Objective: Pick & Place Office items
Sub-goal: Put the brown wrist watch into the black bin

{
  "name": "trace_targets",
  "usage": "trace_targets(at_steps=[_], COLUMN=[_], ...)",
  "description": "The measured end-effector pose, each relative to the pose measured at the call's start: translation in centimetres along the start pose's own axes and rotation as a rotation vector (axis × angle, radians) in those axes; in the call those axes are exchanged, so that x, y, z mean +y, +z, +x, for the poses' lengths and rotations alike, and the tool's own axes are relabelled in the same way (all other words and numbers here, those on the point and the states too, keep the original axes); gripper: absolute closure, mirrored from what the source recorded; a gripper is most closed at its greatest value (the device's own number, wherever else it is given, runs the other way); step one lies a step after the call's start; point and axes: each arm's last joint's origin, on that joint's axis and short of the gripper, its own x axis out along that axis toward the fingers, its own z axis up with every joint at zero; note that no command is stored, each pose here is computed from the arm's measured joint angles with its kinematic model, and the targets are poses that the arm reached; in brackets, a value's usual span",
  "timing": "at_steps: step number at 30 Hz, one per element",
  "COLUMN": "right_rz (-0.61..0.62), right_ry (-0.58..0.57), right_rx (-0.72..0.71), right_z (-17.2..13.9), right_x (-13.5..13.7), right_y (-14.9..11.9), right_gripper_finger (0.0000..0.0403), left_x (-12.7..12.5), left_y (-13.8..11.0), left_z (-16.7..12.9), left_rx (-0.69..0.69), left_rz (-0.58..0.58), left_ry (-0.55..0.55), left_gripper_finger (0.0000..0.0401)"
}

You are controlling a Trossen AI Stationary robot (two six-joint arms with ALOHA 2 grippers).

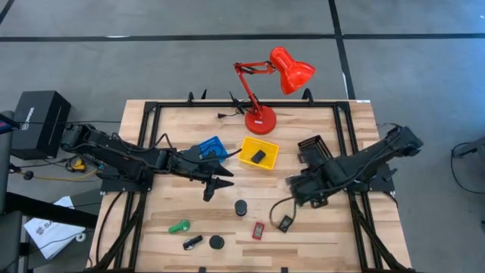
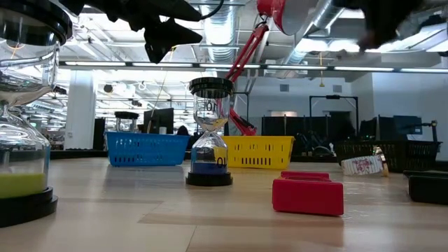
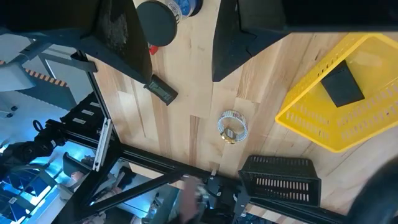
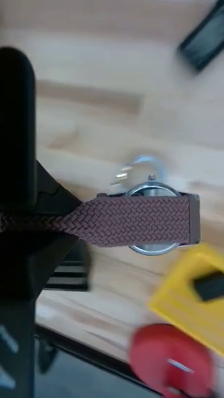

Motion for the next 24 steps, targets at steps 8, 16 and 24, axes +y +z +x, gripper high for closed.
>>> trace_targets(at_steps=[8, 16, 24], right_rz=[0.351, 0.708, 1.022], right_ry=[-0.043, -0.080, -0.179], right_rx=[-0.070, -0.091, -0.011], right_z=[3.6, 8.5, 10.4], right_x=[-2.7, -3.9, -5.3], right_y=[-7.0, -12.0, -12.6], right_gripper_finger=[0.0391, 0.0384, 0.0381], left_x=[0.0, -0.1, -0.1], left_y=[0.1, 0.2, 0.3], left_z=[0.0, 0.0, 0.0], left_rx=[-0.010, -0.024, -0.035], left_rz=[-0.003, -0.040, -0.059], left_ry=[0.000, -0.006, -0.012], left_gripper_finger=[0.0238, 0.0238, 0.0238])
